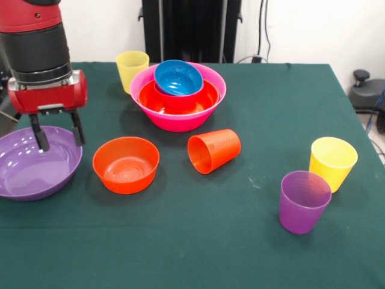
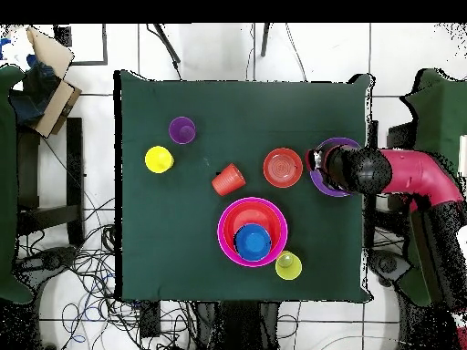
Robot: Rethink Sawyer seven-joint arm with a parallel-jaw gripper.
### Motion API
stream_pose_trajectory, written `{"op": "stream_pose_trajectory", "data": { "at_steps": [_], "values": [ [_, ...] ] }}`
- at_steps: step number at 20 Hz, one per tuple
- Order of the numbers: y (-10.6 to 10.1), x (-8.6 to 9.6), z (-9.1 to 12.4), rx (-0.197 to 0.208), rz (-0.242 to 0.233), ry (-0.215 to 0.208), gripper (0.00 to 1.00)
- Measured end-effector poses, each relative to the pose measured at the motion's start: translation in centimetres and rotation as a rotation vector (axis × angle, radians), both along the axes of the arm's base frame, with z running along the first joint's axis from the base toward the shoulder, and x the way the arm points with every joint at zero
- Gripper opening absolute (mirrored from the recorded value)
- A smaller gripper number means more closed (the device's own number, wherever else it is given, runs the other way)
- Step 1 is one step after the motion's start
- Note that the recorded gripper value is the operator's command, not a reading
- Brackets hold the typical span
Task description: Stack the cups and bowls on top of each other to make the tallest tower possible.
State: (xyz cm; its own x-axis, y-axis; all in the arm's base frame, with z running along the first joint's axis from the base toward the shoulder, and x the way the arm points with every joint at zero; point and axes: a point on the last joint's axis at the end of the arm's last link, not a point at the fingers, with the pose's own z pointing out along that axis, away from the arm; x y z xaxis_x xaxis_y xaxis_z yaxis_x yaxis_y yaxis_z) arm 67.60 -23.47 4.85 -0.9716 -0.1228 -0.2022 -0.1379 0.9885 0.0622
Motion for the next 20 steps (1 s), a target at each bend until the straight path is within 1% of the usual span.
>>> {"op": "stream_pose_trajectory", "data": {
  "at_steps": [7,9,14,15,20],
  "values": [
    [1.3,-1.2,-0.6,0.015,0.023,0.023,1.00],
    [1.3,-1.3,-0.8,0.019,0.022,0.026,1.00],
    [0.3,-2.5,-2.4,0.051,-0.007,0.042,1.00],
    [-0.2,-3.0,-3.0,0.063,-0.018,0.049,1.00],
    [-1.7,-4.4,-4.5,0.091,-0.042,0.061,1.00]
  ]
}}
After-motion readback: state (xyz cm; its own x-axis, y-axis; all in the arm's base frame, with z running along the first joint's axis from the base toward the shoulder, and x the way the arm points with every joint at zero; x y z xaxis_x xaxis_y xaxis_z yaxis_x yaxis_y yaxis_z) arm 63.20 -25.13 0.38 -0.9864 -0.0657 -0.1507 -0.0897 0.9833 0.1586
